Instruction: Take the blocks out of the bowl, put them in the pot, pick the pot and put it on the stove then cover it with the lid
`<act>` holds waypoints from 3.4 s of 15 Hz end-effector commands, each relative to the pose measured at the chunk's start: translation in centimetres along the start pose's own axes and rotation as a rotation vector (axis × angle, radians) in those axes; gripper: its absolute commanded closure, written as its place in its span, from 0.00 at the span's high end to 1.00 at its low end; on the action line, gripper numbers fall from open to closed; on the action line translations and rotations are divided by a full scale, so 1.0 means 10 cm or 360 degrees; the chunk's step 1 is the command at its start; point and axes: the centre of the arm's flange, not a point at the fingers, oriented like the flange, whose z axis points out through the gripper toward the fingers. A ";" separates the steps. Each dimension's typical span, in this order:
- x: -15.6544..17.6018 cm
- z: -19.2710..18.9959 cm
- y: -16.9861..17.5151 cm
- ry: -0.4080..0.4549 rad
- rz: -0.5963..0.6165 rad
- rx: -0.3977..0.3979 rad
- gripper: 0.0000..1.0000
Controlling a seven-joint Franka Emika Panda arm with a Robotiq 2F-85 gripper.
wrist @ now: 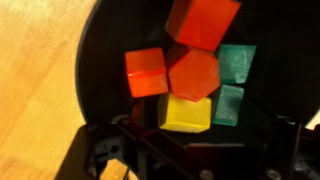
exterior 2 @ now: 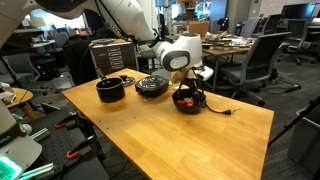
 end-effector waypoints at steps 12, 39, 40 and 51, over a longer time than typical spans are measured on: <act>-0.05 -0.48 -0.22 -0.0018 -0.0282 0.0041 0.49; -5.16 -1.37 -1.27 -0.0476 -0.1926 0.0347 0.49; -5.17 -1.33 -1.30 -0.0450 -0.1950 0.0415 0.49; -4.60 -0.99 -1.62 -0.0123 -0.2081 0.0261 0.49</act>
